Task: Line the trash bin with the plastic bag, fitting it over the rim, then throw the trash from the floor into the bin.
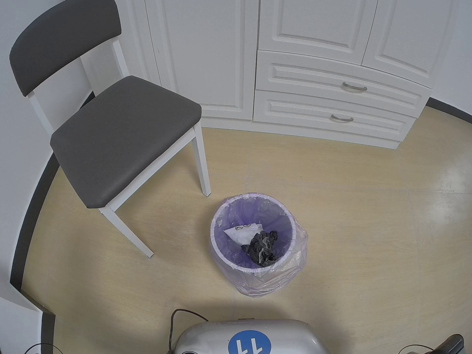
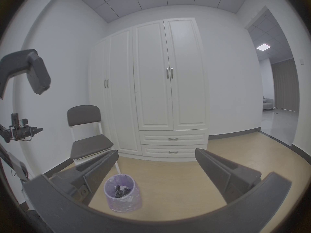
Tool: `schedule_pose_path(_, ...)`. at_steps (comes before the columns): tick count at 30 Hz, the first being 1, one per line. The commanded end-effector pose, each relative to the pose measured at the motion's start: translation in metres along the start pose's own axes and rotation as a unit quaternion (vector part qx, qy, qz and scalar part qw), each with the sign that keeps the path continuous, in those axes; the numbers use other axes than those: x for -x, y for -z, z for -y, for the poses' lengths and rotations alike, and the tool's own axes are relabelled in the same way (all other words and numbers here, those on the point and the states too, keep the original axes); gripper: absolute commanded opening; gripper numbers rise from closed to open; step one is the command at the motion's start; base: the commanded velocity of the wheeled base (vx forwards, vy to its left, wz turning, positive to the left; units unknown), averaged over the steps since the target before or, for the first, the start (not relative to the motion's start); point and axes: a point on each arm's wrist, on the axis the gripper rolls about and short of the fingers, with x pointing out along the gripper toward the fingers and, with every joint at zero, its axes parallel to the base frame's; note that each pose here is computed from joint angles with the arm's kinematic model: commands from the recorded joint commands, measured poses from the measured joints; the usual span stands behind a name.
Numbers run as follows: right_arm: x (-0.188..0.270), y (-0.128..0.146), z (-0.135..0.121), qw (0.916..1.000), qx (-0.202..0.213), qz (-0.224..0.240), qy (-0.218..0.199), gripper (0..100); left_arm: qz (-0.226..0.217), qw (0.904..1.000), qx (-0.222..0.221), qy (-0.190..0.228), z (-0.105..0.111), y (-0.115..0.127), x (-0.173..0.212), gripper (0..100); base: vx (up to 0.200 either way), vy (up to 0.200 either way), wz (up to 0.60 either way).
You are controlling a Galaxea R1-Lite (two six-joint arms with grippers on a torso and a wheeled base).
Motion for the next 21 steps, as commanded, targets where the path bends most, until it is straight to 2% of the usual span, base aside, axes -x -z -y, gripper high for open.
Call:
schedule_pose_path(1,0.018,0.0,-0.005,0.9992,0.003,0.035,-0.02,100,0.033,0.9992,0.001,-0.022,-0.006,-0.001,0.024,100,0.0,0.0,0.0)
schedule_pose_path(5,0.019,0.003,-0.006,0.9989,0.003,0.036,-0.03,100,0.027,0.9993,-0.004,-0.028,-0.008,0.005,0.036,100,0.0,0.0,0.0)
schedule_pose_path(14,0.015,0.012,-0.005,0.9994,0.004,0.021,-0.026,100,0.031,0.9989,-0.006,-0.034,-0.01,0.023,0.053,100,0.0,0.0,0.0)
schedule_pose_path(18,0.012,0.019,-0.004,0.9998,0.005,0.008,-0.02,100,0.052,0.9985,-0.001,0.018,-0.011,0.031,0.066,100,0.0,0.0,0.0)
schedule_pose_path(21,0.011,0.023,-0.003,1.0,0.004,0.002,-0.001,100,0.029,0.9992,-0.003,0.029,-0.011,0.042,0.07,100,0.0,0.0,0.0)
